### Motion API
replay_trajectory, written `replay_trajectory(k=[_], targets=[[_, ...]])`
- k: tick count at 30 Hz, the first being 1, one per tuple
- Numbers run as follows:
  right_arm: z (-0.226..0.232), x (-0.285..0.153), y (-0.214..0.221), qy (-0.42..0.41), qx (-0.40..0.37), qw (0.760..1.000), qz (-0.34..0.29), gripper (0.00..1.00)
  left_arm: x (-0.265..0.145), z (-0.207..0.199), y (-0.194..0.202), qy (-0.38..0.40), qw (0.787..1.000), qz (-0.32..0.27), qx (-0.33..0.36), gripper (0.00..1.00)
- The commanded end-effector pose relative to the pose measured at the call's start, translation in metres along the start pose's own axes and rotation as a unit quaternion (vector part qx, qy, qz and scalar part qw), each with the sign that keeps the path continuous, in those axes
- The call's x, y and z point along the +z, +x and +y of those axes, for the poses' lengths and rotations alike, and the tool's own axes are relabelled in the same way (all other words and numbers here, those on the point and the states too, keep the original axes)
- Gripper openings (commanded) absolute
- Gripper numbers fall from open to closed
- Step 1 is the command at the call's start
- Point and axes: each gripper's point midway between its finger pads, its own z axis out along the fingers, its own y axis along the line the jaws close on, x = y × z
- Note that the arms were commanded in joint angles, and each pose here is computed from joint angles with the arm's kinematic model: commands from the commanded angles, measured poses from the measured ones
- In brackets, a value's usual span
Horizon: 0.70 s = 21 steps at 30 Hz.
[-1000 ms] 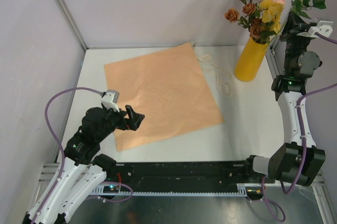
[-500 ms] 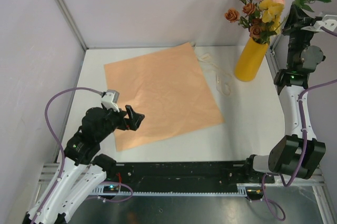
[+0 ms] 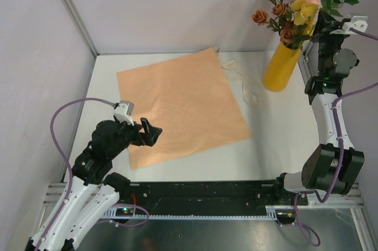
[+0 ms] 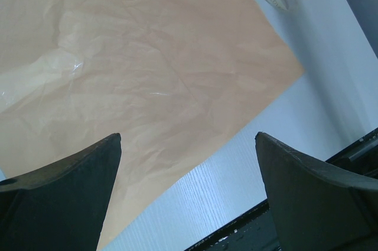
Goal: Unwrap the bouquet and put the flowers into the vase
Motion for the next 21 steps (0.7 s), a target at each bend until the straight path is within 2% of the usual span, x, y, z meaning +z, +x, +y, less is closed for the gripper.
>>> replay_trajectory(k=[1,14,21], targets=[[0.007,0.002,-0.008,-0.014,-0.027,0.999,-0.023,0.00,-0.002,-0.004,-0.009,0.006,1.000,-0.012,0.007,1.00],[0.040,0.005,-0.042,-0.066,-0.017,0.996,-0.062,0.00,-0.001,-0.003,-0.008,0.003,1.000,-0.010,0.007,1.00],[0.064,0.009,-0.051,-0.102,-0.049,0.990,-0.088,0.00,0.000,-0.003,-0.007,0.004,1.000,-0.007,0.006,1.00]])
